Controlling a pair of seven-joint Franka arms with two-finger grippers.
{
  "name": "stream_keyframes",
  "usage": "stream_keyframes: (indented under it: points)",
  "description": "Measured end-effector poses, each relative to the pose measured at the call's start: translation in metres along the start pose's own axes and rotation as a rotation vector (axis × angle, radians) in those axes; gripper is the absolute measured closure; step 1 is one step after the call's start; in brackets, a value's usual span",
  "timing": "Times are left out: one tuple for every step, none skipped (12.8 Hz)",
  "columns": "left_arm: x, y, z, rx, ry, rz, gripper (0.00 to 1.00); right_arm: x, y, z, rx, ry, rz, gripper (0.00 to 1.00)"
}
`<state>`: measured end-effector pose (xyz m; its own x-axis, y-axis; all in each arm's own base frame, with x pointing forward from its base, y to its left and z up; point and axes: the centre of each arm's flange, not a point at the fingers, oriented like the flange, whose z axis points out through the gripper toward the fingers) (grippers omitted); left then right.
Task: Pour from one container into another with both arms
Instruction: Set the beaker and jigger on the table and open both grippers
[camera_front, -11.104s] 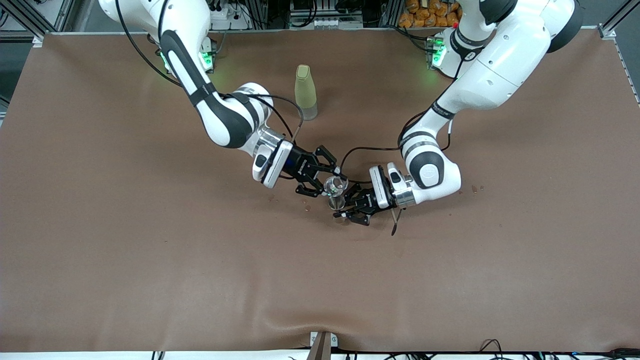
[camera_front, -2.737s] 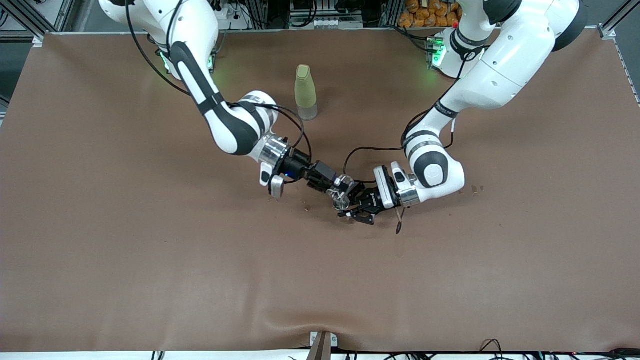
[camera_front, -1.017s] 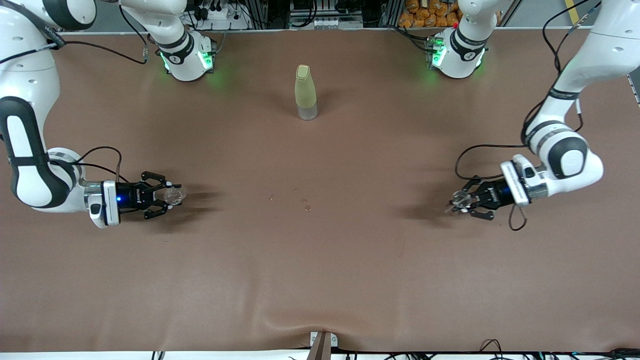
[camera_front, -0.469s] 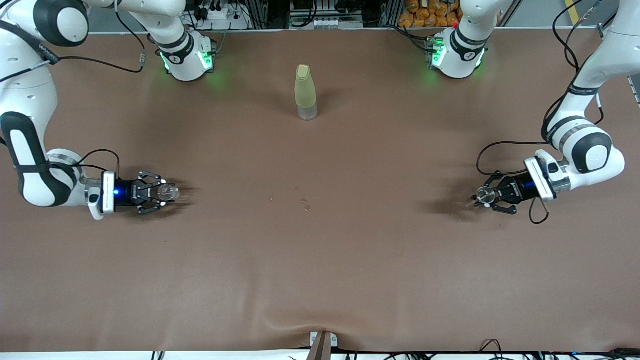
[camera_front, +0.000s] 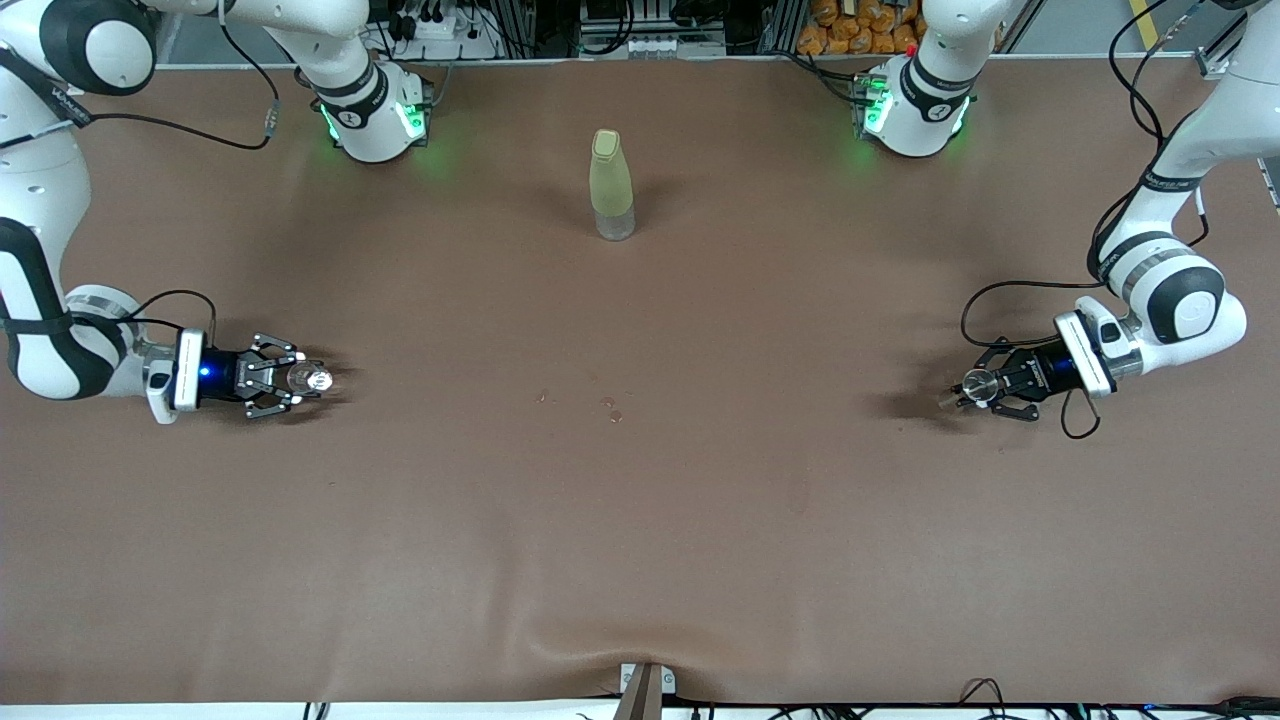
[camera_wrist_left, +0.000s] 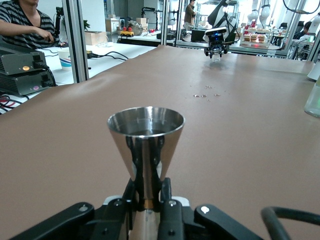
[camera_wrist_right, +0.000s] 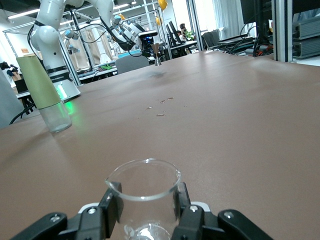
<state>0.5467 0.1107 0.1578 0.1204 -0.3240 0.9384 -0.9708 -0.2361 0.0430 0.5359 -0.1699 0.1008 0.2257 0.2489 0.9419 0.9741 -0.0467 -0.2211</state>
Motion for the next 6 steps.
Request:
stream_keyframes:
  points:
    - [-0.006,0.002,-0.001,0.003,0.005,0.012,0.79,-0.006,-0.001,0.003,0.004,0.005,0.001,0.5]
    - [-0.013,0.003,-0.002,0.006,0.01,0.019,0.79,-0.013,-0.002,0.005,0.005,0.009,0.002,0.5]
    - [-0.021,0.005,-0.004,0.01,0.014,0.02,0.79,-0.018,-0.004,0.005,0.005,0.014,0.006,0.5]
    - [-0.027,0.007,-0.006,0.015,0.016,0.014,0.79,-0.022,-0.005,0.004,0.003,0.018,0.008,0.5]
    - [-0.034,0.009,-0.009,0.02,0.018,0.006,0.79,-0.022,-0.006,0.003,0.003,0.022,0.01,0.5]
    - [-0.039,0.01,-0.012,0.025,0.02,-0.002,0.79,-0.022,-0.006,0.003,0.006,0.028,0.01,0.5]
